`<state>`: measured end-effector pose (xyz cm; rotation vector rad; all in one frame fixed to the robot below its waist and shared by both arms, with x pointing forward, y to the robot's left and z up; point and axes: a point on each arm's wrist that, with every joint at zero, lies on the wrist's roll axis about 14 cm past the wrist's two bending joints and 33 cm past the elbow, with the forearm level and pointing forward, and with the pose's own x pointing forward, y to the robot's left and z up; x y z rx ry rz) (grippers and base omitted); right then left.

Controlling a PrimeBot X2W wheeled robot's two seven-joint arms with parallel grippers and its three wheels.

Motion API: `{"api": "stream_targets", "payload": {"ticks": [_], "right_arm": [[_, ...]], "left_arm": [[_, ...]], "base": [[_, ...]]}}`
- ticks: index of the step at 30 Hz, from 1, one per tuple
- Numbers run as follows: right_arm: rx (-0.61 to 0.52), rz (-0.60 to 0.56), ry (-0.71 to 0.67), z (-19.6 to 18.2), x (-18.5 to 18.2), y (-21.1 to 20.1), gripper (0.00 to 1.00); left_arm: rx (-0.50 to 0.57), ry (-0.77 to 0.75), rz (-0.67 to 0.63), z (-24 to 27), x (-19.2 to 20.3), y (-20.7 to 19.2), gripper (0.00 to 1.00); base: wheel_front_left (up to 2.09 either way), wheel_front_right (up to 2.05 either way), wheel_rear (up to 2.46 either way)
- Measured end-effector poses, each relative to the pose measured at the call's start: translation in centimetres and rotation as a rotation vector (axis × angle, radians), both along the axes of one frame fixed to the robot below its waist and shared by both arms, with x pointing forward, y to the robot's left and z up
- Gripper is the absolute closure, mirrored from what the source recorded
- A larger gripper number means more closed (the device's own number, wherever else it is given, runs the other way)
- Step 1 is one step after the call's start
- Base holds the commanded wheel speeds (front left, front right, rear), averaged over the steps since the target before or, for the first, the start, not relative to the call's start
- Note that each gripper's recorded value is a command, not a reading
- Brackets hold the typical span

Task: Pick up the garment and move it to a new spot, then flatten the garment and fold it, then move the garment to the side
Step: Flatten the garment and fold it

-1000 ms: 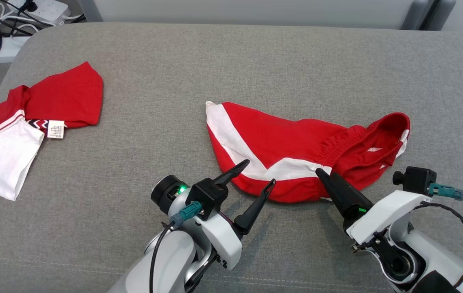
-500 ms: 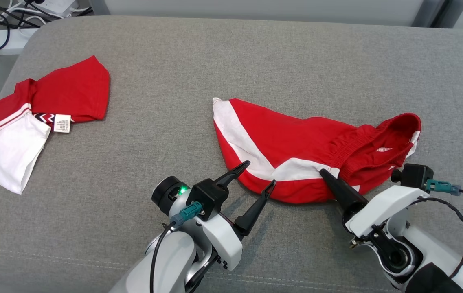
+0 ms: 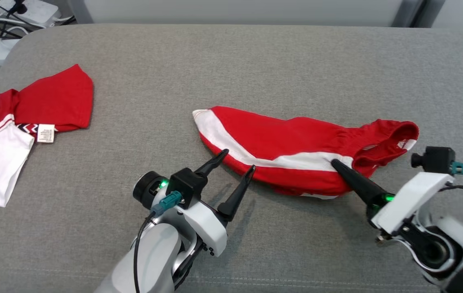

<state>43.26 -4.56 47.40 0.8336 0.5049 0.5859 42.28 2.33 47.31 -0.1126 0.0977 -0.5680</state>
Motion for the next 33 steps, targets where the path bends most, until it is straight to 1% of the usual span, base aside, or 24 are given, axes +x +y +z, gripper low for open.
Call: {"api": "stream_targets", "payload": {"ticks": [1,4,6,9,11,15,19,22,24,26,30,33], "right_arm": [[-0.014,0.01,0.019,-0.1,-0.6,-1.1,1.0],[-0.076,-0.015,0.091,-1.7,-2.6,-5.4,1.0],[-0.102,-0.054,0.122,-2.4,-3.6,-7.7,1.0],[-0.112,-0.087,0.132,-2.6,-4.2,-9.1,1.0],[-0.118,-0.094,0.13,-2.9,-4.3,-9.2,1.0],[-0.115,-0.086,0.132,-3.6,-4.5,-8.1,1.0],[-0.124,-0.08,0.138,-4.2,-4.3,-7.8,1.0],[-0.134,-0.076,0.139,-4.4,-4.1,-7.7,1.0],[-0.128,-0.069,0.138,-4.4,-4.1,-7.3,1.0],[-0.122,-0.062,0.136,-4.3,-4.0,-6.9,1.0],[-0.119,-0.059,0.136,-4.3,-3.9,-6.7,1.0],[-0.12,-0.059,0.136,-4.3,-3.9,-6.7,1.0]], "left_arm": [[-0.005,-0.001,0.003,0.1,0.2,0.0,0.0],[-0.018,-0.002,0.004,0.3,0.8,-0.4,0.0],[-0.022,0.007,0.0,0.0,1.0,-0.7,0.0],[-0.015,0.05,-0.001,-1.4,1.2,-1.0,0.0],[-0.004,0.103,0.003,-3.0,1.1,-0.9,0.0],[0.017,0.208,0.033,-6.0,0.4,0.2,0.0],[0.044,0.248,0.075,-7.1,0.7,2.1,0.0],[0.037,0.284,0.109,-7.9,0.5,3.4,0.0],[0.005,0.307,0.129,-8.0,0.4,3.7,0.0],[-0.063,0.339,0.156,-7.9,0.5,3.7,0.0],[-0.127,0.378,0.116,-7.4,0.0,2.1,0.0],[-0.145,0.401,0.112,-7.5,-0.2,2.1,0.0]], "base": [[0.0,0.0,0.0],[0.0,0.0,0.0],[0.0,0.0,0.0],[0.0,0.0,0.0],[0.0,0.0,0.0],[0.0,0.0,0.0],[0.0,0.0,0.0],[0.0,0.0,0.0],[0.0,0.0,0.0],[0.0,0.0,0.0],[0.0,0.0,0.0],[0.0,0.0,0.0]]}}
